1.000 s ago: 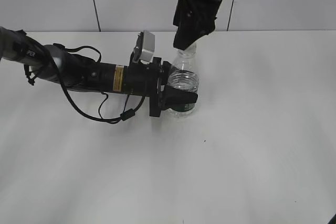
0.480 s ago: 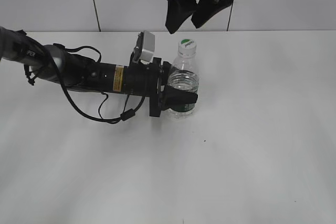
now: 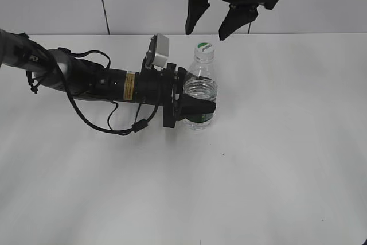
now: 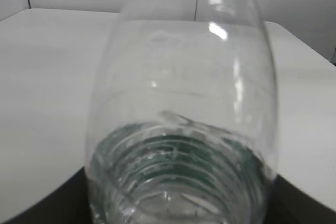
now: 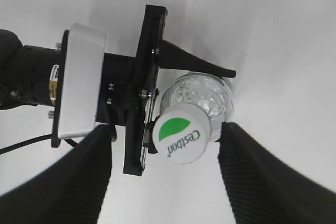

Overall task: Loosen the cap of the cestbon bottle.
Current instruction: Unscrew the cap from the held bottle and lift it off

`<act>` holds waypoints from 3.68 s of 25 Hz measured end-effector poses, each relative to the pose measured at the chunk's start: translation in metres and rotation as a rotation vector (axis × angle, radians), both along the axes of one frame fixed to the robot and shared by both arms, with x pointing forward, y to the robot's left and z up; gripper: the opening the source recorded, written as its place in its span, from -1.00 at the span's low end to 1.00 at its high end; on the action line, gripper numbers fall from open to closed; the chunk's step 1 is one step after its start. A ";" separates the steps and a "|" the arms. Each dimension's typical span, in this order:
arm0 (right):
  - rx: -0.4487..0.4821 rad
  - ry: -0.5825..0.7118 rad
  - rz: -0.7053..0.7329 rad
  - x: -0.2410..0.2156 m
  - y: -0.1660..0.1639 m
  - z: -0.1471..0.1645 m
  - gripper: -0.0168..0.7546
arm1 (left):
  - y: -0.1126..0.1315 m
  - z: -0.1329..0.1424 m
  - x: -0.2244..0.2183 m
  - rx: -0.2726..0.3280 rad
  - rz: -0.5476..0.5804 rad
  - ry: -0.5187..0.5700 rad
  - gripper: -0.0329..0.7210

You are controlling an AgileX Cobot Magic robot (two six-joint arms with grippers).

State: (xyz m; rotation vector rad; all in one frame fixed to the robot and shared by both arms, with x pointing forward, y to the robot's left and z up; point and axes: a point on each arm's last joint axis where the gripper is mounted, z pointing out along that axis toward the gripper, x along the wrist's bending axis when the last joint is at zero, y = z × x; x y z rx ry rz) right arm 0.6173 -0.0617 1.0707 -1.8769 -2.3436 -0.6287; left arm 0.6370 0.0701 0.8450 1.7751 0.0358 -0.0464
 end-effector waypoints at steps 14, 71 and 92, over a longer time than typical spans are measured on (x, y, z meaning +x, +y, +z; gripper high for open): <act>-0.056 0.008 -0.007 0.006 -0.001 -0.015 0.30 | 0.000 0.000 0.000 0.002 0.003 0.002 0.17; -0.233 -0.363 1.175 0.001 0.001 -0.030 -0.17 | 0.000 0.000 -0.001 0.008 -0.007 -0.010 0.17; -0.277 -0.491 1.365 0.003 0.002 -0.015 -0.18 | 0.000 0.000 -0.001 0.005 -0.012 0.001 0.17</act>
